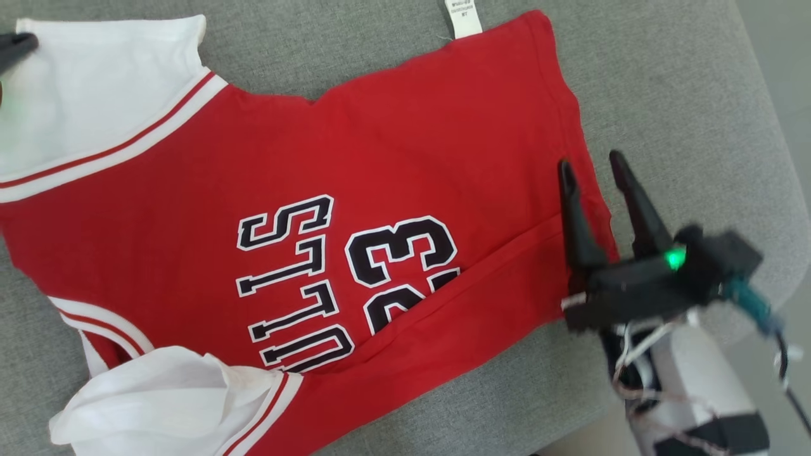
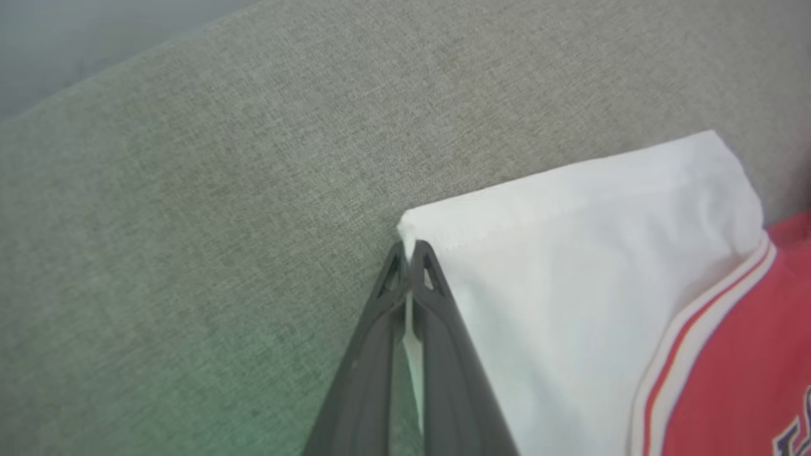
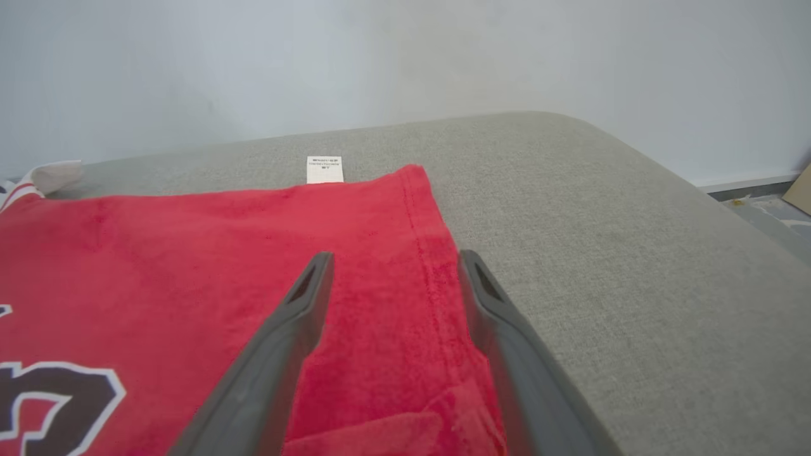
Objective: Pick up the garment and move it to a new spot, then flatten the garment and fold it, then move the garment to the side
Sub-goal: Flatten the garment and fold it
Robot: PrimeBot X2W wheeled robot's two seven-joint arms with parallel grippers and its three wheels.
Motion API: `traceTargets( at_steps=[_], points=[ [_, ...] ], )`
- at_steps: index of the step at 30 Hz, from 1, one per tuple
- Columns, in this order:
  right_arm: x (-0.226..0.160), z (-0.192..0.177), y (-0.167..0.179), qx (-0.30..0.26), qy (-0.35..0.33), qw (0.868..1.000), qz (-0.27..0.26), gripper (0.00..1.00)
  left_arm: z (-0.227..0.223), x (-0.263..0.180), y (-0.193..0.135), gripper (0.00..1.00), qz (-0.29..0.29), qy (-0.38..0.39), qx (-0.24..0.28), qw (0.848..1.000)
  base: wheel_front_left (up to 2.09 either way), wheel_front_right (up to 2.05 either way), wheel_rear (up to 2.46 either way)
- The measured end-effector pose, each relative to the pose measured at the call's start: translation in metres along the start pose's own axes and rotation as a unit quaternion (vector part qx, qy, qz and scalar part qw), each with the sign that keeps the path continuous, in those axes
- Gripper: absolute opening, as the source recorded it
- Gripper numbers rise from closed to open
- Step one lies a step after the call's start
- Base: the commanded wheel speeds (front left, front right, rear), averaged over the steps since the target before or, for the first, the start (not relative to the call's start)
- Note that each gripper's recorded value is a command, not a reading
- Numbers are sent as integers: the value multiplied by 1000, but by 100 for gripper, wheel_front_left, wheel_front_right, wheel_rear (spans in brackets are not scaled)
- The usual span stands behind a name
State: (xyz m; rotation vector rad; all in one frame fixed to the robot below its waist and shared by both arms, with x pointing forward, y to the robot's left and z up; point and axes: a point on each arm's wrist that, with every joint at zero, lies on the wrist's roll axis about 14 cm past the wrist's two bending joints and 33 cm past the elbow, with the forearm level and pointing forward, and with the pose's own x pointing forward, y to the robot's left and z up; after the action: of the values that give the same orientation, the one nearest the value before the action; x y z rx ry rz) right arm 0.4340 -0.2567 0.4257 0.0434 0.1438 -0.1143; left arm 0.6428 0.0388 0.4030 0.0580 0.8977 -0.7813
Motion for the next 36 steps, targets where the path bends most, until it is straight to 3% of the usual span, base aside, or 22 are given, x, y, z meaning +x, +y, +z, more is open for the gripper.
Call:
traceTargets(
  at_steps=[7,12,17,26,29,34,36],
  points=[
    [62,26,-11,-23,76,997,-6,100,13,-7,-11,0,-17,-20,0,1000,0,0,0],
    [94,24,-16,-40,154,987,-12,100,11,-10,-10,0,-18,-21,4,1000,0,0,0],
    [110,9,-15,-43,218,975,-16,100,5,-15,-7,0,-15,-19,7,1000,0,0,0],
    [126,-3,-16,-34,251,967,-23,100,-1,-20,0,0,-6,-18,7,1000,0,0,0],
    [128,-7,-14,-34,265,963,-21,85,-2,-21,0,0,-5,-15,8,1000,0,0,0],
    [130,-6,-13,-56,290,955,-19,76,-2,-21,-1,0,-4,-12,13,1000,0,0,0],
    [129,-8,-12,-60,306,950,-18,65,-3,-22,-1,0,-3,-9,15,1000,0,0,0]
  ],
)
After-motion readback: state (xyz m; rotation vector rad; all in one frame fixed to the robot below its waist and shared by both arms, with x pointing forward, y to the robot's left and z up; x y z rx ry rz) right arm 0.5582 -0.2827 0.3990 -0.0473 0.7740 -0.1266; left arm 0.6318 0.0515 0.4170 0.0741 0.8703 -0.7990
